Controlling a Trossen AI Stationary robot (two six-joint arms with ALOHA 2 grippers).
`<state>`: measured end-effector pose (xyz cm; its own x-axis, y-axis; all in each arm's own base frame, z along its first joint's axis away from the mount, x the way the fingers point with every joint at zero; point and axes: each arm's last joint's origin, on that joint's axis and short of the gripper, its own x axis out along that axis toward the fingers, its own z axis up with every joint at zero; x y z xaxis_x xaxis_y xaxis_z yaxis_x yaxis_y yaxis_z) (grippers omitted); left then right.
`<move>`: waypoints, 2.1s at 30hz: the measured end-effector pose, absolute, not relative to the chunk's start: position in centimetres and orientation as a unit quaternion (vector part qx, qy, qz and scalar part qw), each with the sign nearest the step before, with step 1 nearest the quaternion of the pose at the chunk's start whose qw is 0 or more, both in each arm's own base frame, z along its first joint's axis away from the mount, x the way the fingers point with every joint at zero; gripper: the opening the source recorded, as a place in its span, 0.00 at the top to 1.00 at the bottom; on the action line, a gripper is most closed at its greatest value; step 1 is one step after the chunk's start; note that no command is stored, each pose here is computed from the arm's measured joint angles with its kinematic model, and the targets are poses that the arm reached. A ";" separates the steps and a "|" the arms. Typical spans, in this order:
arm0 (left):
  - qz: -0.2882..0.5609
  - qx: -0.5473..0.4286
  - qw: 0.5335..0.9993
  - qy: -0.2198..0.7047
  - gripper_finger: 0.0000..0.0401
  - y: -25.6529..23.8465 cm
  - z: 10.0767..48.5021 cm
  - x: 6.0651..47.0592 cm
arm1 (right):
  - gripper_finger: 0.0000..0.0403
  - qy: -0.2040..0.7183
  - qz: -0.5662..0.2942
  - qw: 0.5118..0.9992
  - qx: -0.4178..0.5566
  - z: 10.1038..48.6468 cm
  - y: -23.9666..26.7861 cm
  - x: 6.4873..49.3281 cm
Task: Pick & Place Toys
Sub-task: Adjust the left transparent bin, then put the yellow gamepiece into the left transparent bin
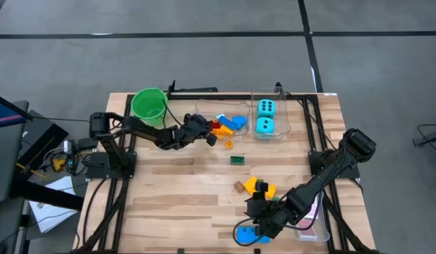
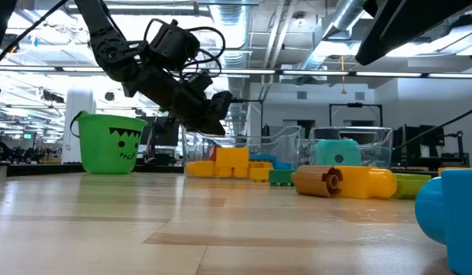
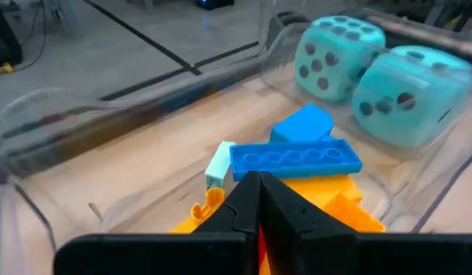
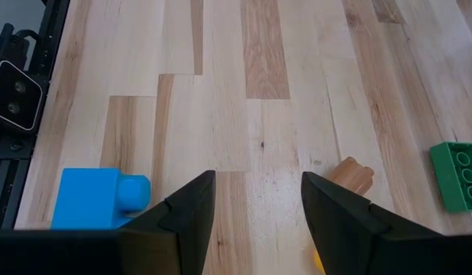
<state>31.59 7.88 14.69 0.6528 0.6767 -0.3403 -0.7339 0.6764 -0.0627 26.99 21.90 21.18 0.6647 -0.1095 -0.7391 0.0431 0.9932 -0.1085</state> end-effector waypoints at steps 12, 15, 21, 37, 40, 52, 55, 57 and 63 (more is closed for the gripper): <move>0.343 -0.112 0.929 0.076 0.99 6.1 19.6 30.9 | 0.54 0.408 -0.042 0.911 -0.042 21.2 21.9 27.0; 0.266 -0.103 0.955 0.079 1.00 5.0 20.5 30.9 | 0.54 0.408 -0.042 0.911 -0.042 21.2 21.9 26.9; 0.115 -0.062 0.984 0.124 0.98 0.4 19.5 30.9 | 0.54 0.409 -0.041 0.911 -0.042 21.2 21.9 26.9; 0.215 -0.010 0.969 0.124 0.53 -8.8 11.9 31.1 | 0.54 0.408 -0.041 0.911 -0.040 21.2 21.9 27.0; 0.296 -0.046 0.950 0.091 0.43 -8.1 11.6 32.8 | 0.54 0.408 -0.041 0.911 -0.040 21.2 21.9 27.0; 0.384 -0.146 0.907 0.093 0.62 -3.7 10.6 39.4 | 0.54 0.414 -0.037 0.908 -0.048 21.1 22.2 26.5; 0.394 -0.149 0.903 0.089 0.74 -3.2 10.9 39.8 | 0.54 0.415 -0.038 0.908 -0.047 21.1 22.2 26.5; 0.399 -0.150 0.901 0.086 0.82 -2.9 11.0 39.9 | 0.54 0.416 -0.036 0.908 -0.048 21.1 22.3 26.4; 0.411 -0.184 0.888 0.098 0.97 -2.3 10.4 39.6 | 0.54 0.416 -0.036 0.908 -0.048 21.1 22.3 26.4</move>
<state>39.63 -2.31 10.41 0.6434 0.6936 -0.3240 -0.7652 0.5950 -0.2458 26.37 22.33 21.06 0.6519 -0.1059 -0.7509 0.0259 0.9927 -0.1175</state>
